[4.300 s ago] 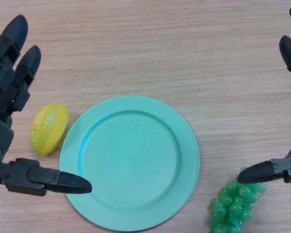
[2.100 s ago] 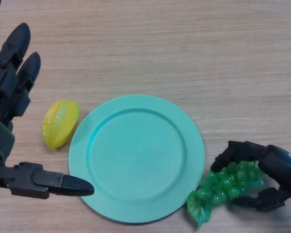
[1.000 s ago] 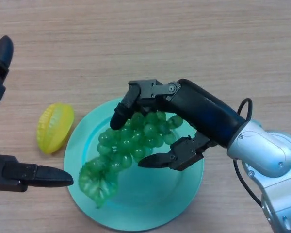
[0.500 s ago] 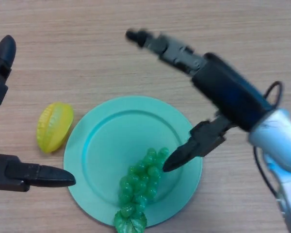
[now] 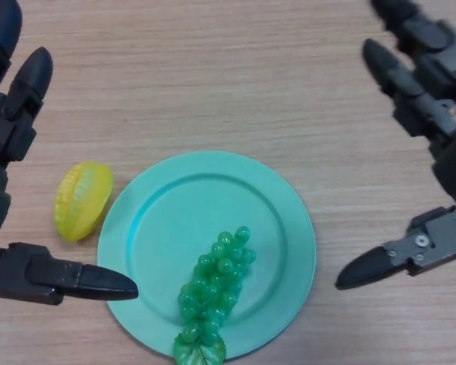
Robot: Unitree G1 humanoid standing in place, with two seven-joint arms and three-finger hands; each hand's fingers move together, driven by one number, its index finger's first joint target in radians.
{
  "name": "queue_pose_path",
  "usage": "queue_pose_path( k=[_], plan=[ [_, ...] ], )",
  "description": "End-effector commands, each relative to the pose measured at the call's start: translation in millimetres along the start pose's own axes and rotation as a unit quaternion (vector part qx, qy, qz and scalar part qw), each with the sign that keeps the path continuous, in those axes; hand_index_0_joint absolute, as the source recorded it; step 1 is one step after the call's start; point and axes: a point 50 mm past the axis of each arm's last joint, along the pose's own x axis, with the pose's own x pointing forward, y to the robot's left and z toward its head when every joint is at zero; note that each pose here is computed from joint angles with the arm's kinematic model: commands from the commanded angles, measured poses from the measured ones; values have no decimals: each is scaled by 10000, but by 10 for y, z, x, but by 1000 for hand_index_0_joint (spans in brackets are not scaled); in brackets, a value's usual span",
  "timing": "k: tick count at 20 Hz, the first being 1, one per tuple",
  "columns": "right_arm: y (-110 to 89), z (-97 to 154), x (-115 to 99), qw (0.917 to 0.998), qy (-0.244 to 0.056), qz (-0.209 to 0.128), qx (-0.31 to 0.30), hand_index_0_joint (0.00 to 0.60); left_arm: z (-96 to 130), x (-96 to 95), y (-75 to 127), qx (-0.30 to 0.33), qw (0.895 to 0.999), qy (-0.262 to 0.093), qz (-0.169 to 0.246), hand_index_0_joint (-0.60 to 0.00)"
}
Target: Pick up the green grapes and place it on the plate
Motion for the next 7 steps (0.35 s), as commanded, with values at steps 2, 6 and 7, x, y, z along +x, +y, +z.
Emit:
queue_pose_path(
  k=[2, 6, 7],
  plan=[
    [-82, 257, -71, 9956, -892, -223, -189, 0, 208, -2, 34, 496, 9962, -707, 48, 0],
    [-64, 251, -72, 9957, -872, -189, -241, 0, 238, 4, 6, 610, 9958, -683, -4, 0],
    [-55, 253, -71, 9958, -869, -146, -264, 0, 253, 5, 6, 621, 9957, -687, -2, 0]
  ],
)
